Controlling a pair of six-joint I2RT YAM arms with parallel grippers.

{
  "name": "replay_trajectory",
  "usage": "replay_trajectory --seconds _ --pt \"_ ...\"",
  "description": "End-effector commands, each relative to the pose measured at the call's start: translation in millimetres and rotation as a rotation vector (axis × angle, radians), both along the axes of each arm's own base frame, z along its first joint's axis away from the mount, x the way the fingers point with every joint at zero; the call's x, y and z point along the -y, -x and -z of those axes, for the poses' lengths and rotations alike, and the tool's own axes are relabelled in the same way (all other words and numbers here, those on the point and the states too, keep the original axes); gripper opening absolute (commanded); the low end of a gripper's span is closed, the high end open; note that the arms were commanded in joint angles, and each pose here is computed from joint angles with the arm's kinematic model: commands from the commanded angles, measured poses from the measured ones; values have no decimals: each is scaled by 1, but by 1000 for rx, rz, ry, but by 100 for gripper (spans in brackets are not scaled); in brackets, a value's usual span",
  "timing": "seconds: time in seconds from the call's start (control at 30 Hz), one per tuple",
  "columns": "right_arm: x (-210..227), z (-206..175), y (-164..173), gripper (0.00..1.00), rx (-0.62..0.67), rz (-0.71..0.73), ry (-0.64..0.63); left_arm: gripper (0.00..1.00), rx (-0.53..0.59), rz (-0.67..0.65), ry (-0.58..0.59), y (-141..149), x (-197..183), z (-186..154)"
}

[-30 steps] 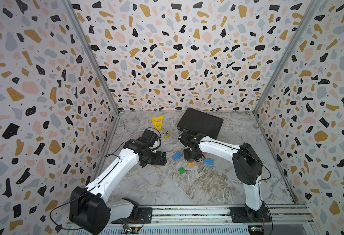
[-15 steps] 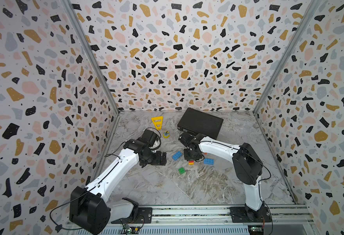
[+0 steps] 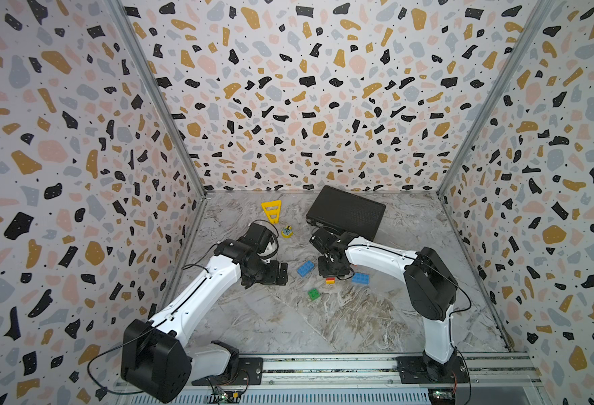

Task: Assemble an ice cream with lego
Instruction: Assemble the lego brick with the lego brick.

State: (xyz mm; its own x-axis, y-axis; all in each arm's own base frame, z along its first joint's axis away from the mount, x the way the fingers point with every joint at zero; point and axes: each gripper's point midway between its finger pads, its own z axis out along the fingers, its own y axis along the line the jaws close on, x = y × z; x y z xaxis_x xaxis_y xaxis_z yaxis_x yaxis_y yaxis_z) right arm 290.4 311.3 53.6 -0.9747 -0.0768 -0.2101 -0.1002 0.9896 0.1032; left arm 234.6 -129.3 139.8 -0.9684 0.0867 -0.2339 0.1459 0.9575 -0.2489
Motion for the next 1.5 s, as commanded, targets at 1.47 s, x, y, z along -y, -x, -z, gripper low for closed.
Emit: replay_trajectory --seconds 1.47 --pt "25 55 31 21 -138 -14 163 100 -14 13 -7 3 0 5"
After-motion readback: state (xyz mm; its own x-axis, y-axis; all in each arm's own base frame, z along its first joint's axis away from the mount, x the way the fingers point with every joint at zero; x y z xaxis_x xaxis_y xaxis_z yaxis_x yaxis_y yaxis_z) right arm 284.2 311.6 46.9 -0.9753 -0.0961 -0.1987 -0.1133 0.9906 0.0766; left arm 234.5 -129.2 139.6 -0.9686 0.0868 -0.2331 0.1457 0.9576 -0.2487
